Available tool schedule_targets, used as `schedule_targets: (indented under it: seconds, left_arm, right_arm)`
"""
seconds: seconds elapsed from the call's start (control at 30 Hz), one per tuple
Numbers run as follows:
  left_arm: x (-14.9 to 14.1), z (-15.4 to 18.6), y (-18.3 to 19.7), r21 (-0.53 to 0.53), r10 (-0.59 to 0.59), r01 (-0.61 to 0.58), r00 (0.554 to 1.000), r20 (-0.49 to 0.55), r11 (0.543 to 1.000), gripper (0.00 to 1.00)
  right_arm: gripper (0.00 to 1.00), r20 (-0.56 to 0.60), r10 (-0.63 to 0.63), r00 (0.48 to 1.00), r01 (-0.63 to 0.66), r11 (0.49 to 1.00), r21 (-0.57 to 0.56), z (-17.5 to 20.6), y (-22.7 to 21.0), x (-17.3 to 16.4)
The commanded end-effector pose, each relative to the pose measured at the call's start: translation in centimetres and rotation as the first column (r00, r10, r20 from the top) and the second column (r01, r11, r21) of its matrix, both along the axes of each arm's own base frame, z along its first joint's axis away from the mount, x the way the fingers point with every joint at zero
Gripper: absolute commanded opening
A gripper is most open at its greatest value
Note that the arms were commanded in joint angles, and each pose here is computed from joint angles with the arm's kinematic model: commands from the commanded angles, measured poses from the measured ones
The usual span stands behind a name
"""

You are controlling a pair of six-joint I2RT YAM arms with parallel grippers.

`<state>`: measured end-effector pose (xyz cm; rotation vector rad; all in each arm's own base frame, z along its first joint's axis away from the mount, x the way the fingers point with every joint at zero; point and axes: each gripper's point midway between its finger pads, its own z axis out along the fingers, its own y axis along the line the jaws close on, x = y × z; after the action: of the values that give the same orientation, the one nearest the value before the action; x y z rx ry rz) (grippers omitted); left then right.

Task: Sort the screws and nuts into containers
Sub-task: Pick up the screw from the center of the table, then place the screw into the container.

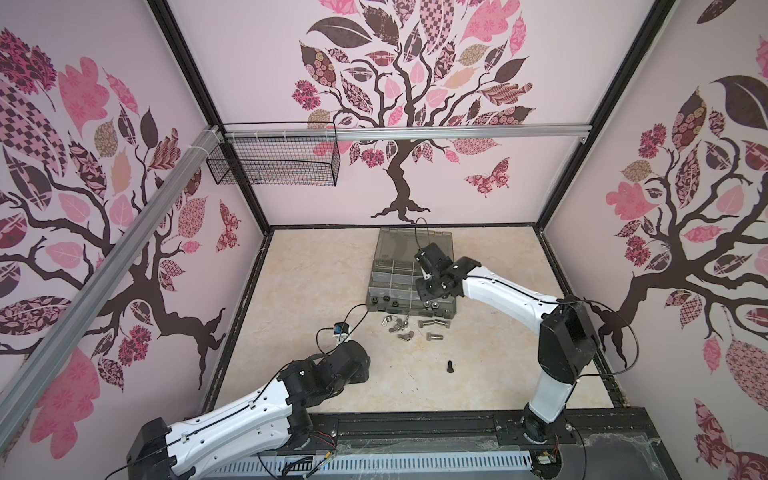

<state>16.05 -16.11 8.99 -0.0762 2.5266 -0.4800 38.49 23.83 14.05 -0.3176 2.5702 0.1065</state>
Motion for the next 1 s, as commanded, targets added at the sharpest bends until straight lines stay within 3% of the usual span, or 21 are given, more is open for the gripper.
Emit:
schedule_targets:
  seconds: [0.0, 0.23, 0.5, 0.7, 0.97]
  left_arm:
    - [0.3, -0.1, 0.2, 0.01, 0.008, -0.008, 1.0, 0.012, 1.0, 0.48]
    - [0.6, 0.3, -0.1, 0.007, 0.003, -0.003, 1.0, 0.024, 1.0, 0.48]
    - [0.9, 0.6, -1.1, 0.02, -0.031, 0.031, 0.999, 0.02, 0.999, 0.48]
    - [1.1, 0.8, -2.3, 0.018, -0.072, 0.071, 0.997, 0.012, 0.997, 0.48]
    - [0.9, 0.4, -3.9, 0.026, -0.135, 0.136, 0.991, -0.027, 0.99, 0.48]
  right_arm:
    - [0.1, 0.05, -0.063, 0.997, 0.066, 0.996, -0.063, 0.8, -3.3, 2.4]
    - [0.1, 0.044, -0.117, 0.992, 0.121, 0.985, -0.122, -1.6, -5.6, 5.8]
    - [0.19, -0.012, -0.108, 0.994, 0.105, 0.985, -0.133, -4.2, -5.1, 5.8]
    - [0.34, -0.003, -0.106, 0.994, 0.105, 0.987, -0.123, -3.7, -5.1, 5.6]
    - [0.38, 0.035, -0.125, 0.992, 0.127, 0.99, -0.067, -0.8, -5.7, 4.9]
